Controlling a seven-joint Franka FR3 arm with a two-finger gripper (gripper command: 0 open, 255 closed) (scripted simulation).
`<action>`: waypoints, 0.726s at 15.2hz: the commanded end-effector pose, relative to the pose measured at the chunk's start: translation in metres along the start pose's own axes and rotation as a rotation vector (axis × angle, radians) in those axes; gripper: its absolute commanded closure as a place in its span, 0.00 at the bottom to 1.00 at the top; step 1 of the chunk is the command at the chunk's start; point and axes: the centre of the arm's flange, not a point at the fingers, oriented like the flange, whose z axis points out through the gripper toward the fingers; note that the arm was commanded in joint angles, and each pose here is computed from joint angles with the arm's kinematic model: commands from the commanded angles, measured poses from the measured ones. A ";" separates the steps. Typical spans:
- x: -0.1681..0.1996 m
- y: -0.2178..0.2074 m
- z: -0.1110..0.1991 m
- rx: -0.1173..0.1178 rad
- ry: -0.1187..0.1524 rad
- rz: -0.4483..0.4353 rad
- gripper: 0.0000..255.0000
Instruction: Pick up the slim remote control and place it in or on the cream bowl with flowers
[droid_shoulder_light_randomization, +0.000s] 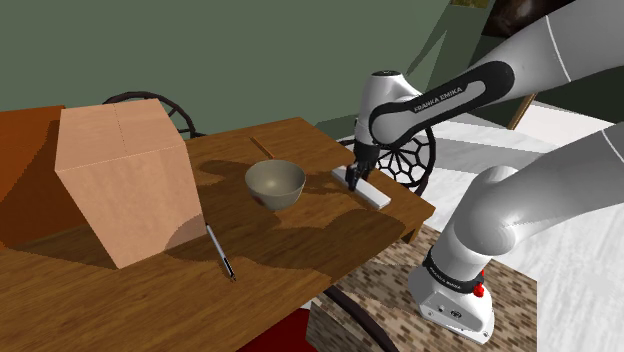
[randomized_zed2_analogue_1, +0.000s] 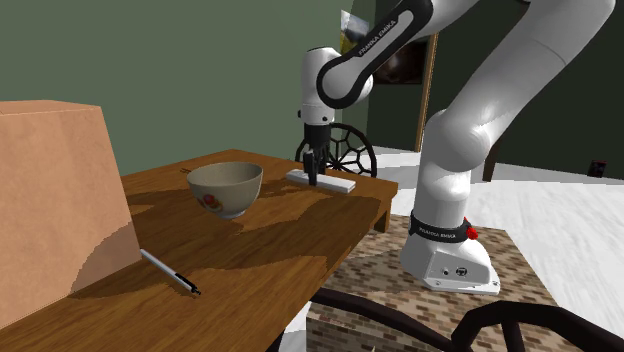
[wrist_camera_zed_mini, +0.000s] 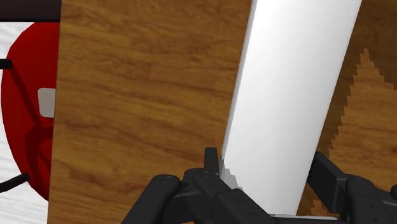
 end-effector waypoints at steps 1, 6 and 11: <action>0.001 0.000 -0.010 0.000 0.000 0.000 1.00; 0.002 0.001 -0.036 0.000 0.000 0.000 1.00; 0.002 0.001 -0.063 0.000 0.000 0.000 1.00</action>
